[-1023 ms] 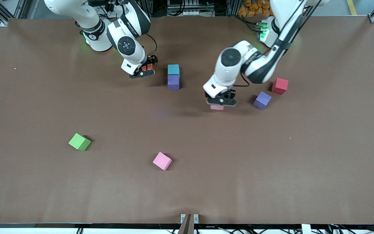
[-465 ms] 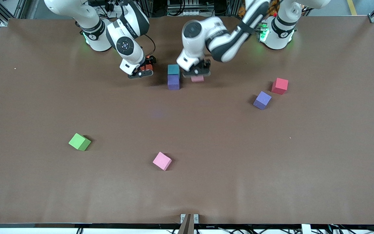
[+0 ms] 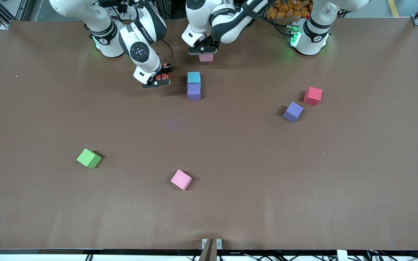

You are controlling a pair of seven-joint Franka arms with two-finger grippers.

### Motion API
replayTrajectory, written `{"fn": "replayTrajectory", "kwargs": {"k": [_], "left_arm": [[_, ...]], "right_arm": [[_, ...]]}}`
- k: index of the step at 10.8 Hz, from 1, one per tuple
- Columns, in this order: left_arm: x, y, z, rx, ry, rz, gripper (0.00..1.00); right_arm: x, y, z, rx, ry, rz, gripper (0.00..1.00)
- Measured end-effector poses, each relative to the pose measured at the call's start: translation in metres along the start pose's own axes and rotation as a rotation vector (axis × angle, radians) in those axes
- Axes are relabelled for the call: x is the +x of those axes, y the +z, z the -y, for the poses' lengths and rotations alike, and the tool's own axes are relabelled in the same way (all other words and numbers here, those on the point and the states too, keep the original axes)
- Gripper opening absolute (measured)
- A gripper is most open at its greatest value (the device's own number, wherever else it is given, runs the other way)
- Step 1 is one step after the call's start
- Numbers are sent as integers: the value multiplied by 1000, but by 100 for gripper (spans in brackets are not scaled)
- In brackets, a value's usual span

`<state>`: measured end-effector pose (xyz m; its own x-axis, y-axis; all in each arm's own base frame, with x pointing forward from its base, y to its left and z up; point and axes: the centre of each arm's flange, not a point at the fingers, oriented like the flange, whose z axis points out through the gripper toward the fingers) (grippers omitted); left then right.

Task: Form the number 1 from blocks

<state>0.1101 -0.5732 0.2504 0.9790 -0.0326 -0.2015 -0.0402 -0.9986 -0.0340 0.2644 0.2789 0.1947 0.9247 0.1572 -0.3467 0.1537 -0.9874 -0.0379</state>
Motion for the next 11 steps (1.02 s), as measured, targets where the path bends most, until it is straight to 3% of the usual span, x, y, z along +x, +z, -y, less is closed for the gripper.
{"fn": "replayTrajectory", "kwargs": {"k": [3,7,11], "left_arm": [[-1,24,-28,-18,-4,55,64],[53,12,-44,-75,-77,34,64],[74,13,-44,-81,-90,25,64]], "right_arm": [[0,0,0,0,0,0,66],[0,-1,0,2,3,-1,63],[6,-4,-7,17,31,-6,61]]}}
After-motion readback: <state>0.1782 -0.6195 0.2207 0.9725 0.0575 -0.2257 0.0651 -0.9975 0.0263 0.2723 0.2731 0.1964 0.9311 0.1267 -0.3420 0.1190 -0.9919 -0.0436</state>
